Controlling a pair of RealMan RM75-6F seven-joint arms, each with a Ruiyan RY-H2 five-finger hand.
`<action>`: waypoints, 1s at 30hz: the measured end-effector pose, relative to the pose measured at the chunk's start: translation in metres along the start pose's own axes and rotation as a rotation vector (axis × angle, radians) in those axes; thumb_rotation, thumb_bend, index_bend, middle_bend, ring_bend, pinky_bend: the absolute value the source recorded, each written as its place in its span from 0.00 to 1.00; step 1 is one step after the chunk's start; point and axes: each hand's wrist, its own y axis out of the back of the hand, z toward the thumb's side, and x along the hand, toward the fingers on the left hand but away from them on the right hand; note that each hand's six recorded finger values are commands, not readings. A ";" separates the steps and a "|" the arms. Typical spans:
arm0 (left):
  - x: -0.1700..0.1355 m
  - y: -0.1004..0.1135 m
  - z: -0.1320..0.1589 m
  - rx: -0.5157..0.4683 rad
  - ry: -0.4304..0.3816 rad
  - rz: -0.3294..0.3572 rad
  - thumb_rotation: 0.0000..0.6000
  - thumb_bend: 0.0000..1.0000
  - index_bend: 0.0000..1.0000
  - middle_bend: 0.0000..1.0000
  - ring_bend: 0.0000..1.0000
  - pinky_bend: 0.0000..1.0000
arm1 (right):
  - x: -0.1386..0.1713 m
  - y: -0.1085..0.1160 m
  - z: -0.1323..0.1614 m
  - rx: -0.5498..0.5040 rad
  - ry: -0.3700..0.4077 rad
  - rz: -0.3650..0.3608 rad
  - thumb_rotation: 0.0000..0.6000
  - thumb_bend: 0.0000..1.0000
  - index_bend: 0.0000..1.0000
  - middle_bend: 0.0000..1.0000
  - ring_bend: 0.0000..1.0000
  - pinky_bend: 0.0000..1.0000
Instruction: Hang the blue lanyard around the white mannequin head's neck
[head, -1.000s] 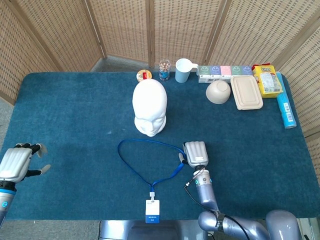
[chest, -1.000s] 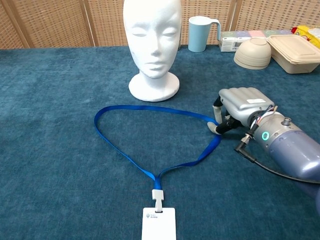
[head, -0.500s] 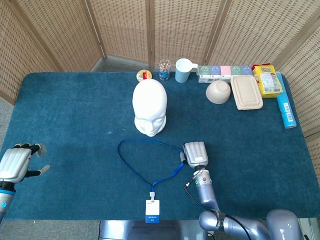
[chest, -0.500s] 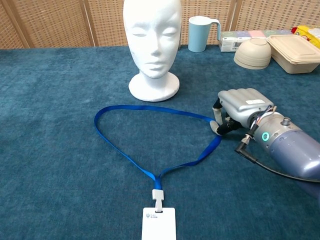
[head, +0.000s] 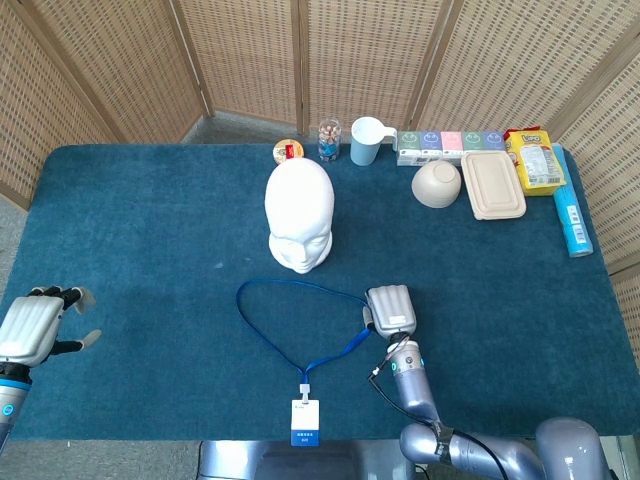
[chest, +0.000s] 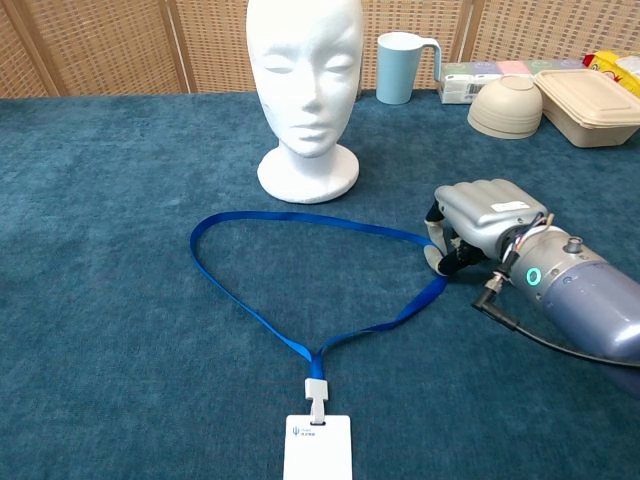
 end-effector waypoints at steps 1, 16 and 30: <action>0.000 0.000 0.000 0.000 0.000 0.000 0.77 0.20 0.42 0.51 0.41 0.36 | 0.000 0.001 0.000 0.004 0.003 -0.001 0.83 0.55 0.61 1.00 1.00 1.00; 0.001 0.002 0.002 -0.001 -0.007 0.013 0.77 0.20 0.42 0.51 0.41 0.37 | 0.001 0.001 0.001 0.033 0.013 -0.008 0.88 0.57 0.66 1.00 1.00 1.00; 0.011 -0.001 0.011 0.012 -0.013 0.021 0.77 0.20 0.42 0.51 0.41 0.48 | 0.007 0.009 0.003 0.027 0.032 -0.032 0.88 0.57 0.68 1.00 1.00 1.00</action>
